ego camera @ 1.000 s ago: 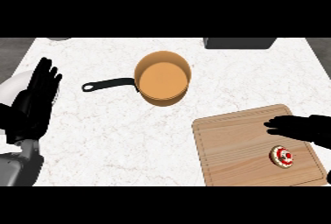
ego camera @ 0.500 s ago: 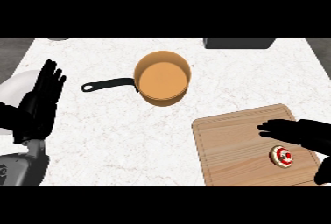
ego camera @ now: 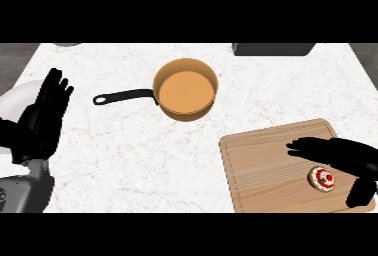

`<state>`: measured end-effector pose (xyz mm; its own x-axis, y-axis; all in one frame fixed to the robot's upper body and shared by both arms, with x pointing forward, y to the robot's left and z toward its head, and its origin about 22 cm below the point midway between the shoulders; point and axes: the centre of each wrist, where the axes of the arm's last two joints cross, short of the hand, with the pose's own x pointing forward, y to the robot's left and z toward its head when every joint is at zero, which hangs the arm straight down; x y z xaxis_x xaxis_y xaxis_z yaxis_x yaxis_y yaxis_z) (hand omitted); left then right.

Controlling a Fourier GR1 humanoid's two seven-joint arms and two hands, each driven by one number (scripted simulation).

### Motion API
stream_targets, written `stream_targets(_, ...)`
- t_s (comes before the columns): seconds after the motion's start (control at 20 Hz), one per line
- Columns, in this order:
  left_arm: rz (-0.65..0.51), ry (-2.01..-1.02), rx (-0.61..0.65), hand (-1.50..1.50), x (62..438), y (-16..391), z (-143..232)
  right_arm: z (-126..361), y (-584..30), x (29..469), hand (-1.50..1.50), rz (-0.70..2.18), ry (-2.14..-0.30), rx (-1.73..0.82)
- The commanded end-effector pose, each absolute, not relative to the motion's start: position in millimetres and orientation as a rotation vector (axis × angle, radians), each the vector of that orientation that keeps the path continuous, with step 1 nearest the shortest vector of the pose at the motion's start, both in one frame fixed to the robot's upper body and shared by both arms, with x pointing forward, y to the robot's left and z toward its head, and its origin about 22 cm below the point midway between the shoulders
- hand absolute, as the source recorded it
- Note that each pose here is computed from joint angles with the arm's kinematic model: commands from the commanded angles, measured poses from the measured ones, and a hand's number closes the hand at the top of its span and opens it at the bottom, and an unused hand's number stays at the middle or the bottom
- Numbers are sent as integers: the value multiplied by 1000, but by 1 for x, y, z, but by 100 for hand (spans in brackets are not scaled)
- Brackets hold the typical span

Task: Pick the cupcake from the cutting board and place it in the pot

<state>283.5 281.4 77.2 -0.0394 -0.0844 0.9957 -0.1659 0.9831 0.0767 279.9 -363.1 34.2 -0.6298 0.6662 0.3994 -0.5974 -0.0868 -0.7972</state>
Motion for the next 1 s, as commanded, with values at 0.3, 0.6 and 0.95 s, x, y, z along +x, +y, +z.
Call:
stream_targets(0.3,67,-1621,189,0,300,280,82,2,-348,287,150,1994,-1399,2)
stream_targets(0.6,64,-1622,206,0,287,262,83,7,-366,282,150,1974,-1399,34)
stream_targets(0.95,54,-1602,208,0,282,276,83,-14,-187,274,150,1822,-1467,-35)
